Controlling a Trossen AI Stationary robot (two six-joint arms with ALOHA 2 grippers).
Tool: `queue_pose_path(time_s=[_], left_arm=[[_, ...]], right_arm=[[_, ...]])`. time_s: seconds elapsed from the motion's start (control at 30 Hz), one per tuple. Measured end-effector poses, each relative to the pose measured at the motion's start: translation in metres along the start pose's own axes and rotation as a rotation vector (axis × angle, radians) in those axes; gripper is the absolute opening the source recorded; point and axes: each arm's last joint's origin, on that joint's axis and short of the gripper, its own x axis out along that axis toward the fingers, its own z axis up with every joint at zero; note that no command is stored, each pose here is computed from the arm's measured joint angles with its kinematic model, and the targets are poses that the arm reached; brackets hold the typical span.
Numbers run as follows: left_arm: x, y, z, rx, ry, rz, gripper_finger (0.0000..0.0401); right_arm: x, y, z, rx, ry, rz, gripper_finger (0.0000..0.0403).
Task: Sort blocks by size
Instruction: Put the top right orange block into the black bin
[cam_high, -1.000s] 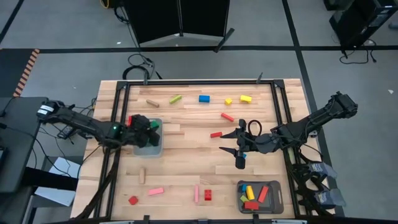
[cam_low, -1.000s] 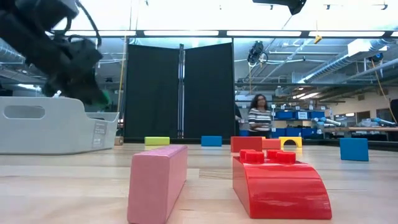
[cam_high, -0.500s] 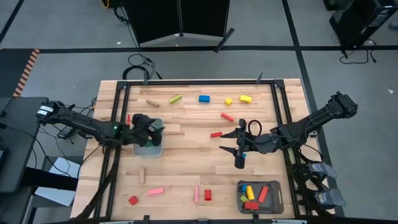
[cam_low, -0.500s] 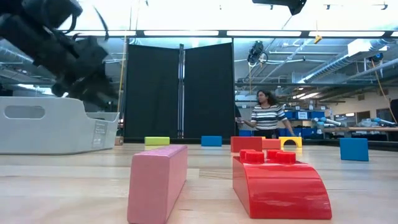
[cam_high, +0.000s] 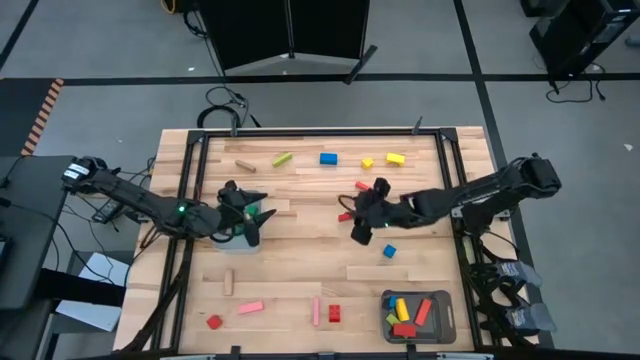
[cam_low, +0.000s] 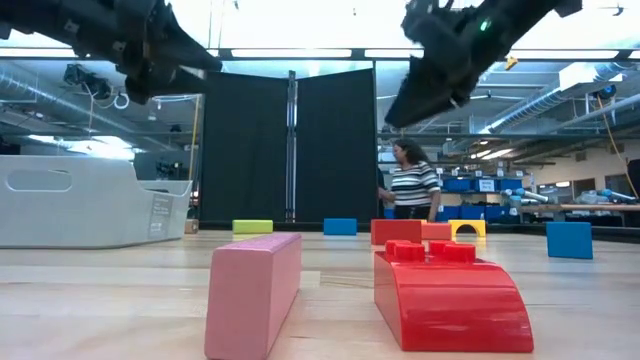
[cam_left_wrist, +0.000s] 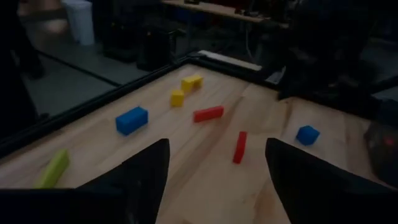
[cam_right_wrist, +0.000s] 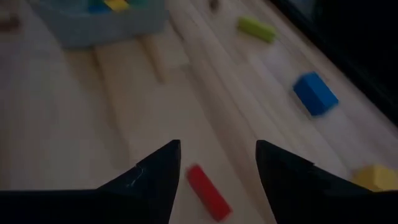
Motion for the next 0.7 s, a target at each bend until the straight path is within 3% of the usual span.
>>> queue_pose_path(time_s=[0.3, 0.47, 0.7], left_arm=[[-0.01, 0.002, 0.005, 0.01, -0.009, -0.046, 0.0255], [-0.01, 0.003, 0.003, 0.025, 0.006, -0.042, 0.0254], [-0.01, 0.003, 0.003, 0.026, 0.01, -0.041, 0.0254]], right_arm=[[0.026, -0.073, -0.004, 0.187, 0.253, -0.137, 0.0248], [0.046, -0.097, -0.011, 0.185, 0.356, -0.144, 0.0263], [0.076, -0.108, -0.03, 0.132, 0.503, -0.137, 0.0266]])
